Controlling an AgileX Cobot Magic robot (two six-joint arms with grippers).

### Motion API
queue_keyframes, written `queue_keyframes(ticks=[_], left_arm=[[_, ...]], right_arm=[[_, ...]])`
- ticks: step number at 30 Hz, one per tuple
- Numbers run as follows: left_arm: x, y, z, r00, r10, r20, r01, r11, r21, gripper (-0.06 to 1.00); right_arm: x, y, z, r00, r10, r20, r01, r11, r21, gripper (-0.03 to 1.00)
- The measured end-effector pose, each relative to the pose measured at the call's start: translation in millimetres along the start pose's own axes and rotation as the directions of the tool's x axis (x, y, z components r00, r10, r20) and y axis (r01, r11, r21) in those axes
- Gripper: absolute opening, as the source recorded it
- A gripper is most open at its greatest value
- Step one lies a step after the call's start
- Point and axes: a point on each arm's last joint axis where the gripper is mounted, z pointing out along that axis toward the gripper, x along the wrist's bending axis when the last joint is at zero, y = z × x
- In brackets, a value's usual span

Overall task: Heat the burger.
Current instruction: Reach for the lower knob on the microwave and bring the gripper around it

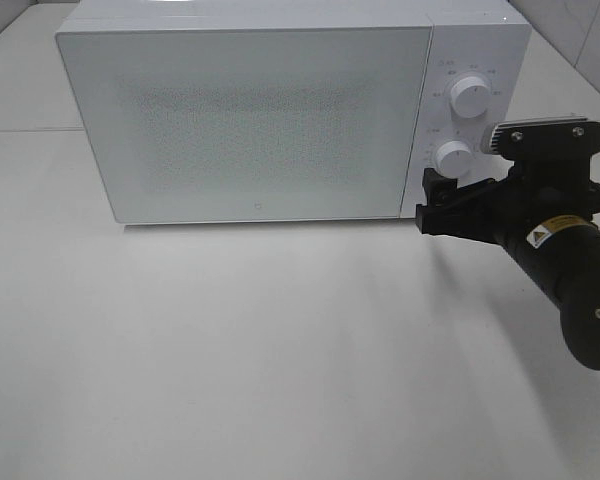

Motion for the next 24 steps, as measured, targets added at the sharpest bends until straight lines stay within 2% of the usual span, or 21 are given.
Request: queue_keyframes(ticks=[4, 6, 8, 24], left_arm=[[0, 0, 0, 1.0, 0.0, 0.0, 0.0, 1.0, 0.0, 0.99], [0, 0, 0, 1.0, 0.0, 0.0, 0.0, 1.0, 0.0, 0.99], [0, 0, 0, 1.0, 0.0, 0.0, 0.0, 1.0, 0.0, 0.99], [0, 0, 0, 1.0, 0.0, 0.0, 0.0, 1.0, 0.0, 0.99]], right_arm=[[2, -3, 11, 1.0, 0.008, 0.017, -0.008, 1.0, -0.001, 0.9], [3, -6, 25, 0.998, 0.028, 0.062, -0.028, 1.0, -0.001, 0.9], [3, -7, 27, 0.997, 0.031, 0.068, -0.031, 1.0, -0.002, 0.9], [8, -3, 45, 0.994, 0.075, 0.077, -0.072, 0.997, -0.039, 0.9]])
